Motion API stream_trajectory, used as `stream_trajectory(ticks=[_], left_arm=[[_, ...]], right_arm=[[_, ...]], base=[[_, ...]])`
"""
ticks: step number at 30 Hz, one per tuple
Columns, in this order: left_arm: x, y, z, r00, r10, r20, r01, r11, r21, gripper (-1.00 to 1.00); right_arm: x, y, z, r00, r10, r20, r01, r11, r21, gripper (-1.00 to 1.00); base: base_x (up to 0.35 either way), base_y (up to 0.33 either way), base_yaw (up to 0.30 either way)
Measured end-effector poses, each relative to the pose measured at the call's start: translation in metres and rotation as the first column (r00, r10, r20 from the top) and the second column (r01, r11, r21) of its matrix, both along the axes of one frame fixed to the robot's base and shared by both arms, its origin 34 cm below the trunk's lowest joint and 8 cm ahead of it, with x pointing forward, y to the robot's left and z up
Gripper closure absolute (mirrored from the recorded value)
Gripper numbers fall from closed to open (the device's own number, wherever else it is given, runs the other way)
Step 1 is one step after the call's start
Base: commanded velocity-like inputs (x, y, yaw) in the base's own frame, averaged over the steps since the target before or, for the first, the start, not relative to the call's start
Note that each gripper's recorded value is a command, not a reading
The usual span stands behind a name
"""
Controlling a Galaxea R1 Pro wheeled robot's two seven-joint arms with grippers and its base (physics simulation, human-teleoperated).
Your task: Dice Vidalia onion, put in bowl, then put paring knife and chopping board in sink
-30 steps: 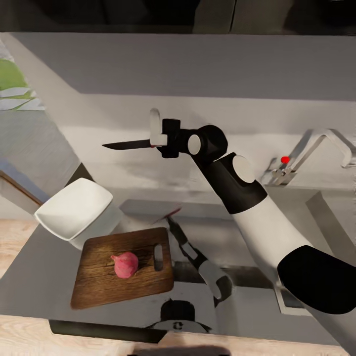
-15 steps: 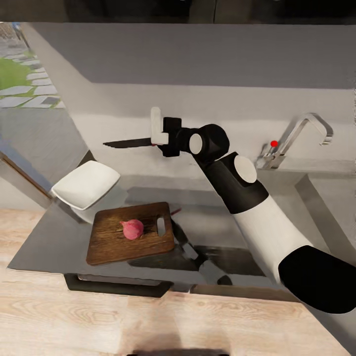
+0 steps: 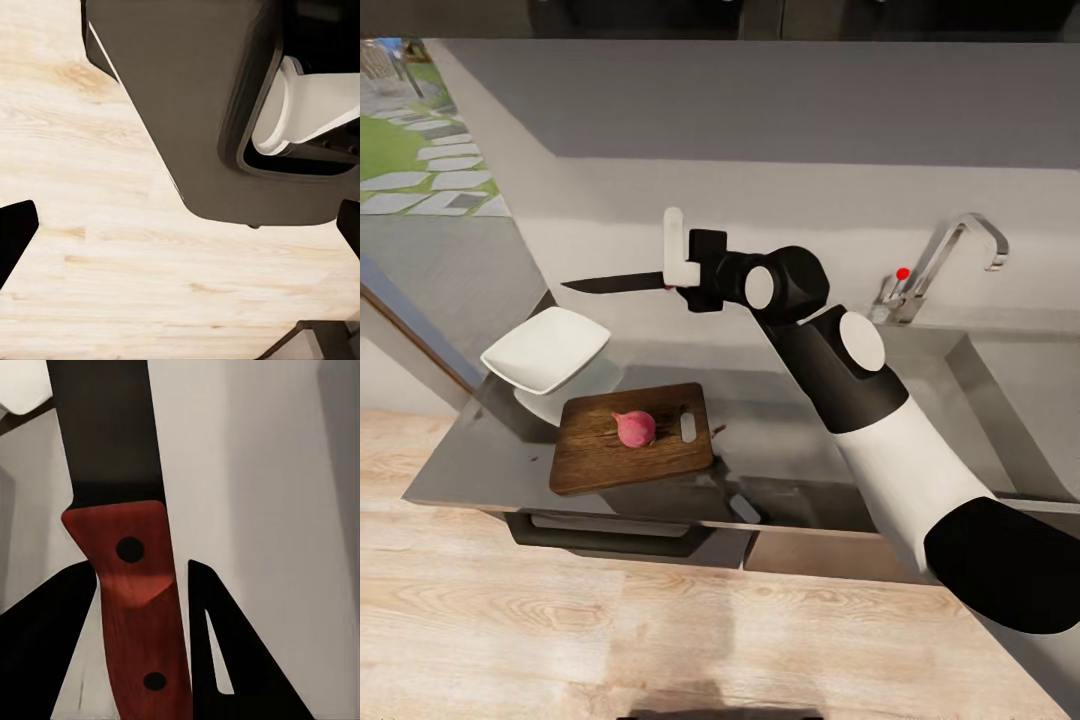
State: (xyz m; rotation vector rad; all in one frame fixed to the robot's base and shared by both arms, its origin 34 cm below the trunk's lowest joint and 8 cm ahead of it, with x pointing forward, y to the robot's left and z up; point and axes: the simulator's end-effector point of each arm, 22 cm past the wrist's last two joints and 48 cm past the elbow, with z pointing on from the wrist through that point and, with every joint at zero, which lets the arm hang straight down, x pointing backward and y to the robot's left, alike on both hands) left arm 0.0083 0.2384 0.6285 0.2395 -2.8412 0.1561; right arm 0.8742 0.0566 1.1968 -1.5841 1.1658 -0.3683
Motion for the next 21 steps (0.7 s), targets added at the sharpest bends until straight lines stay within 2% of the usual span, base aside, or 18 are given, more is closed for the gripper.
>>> stream_trajectory(ticks=[6, 16, 21], left_arm=[[-0.001, 0.01, 0.0, 1.0, -0.006, -0.003, 0.006, 1.0, 0.011, -1.0], [-0.001, 0.011, 0.0, 1.0, -0.007, -0.002, 0.007, 1.0, 0.012, -1.0], [0.0, 0.01, 0.0, 1.0, -0.006, -0.001, 0.006, 1.0, 0.012, -1.0]], right_arm=[[0.001, -0.002, 0.0, 1.0, -0.003, 0.001, 0.003, 1.0, -0.003, 1.0], [0.004, -0.009, -0.01, 1.0, -0.023, -0.016, 0.023, 0.999, -0.026, 1.0], [0.011, -0.026, -0.018, 0.993, -0.103, -0.055, 0.102, 0.995, -0.02, 1.0]], base=[[-0.001, 0.0, 0.0], [0.0, 0.0, 0.0], [0.0, 0.0, 0.0]])
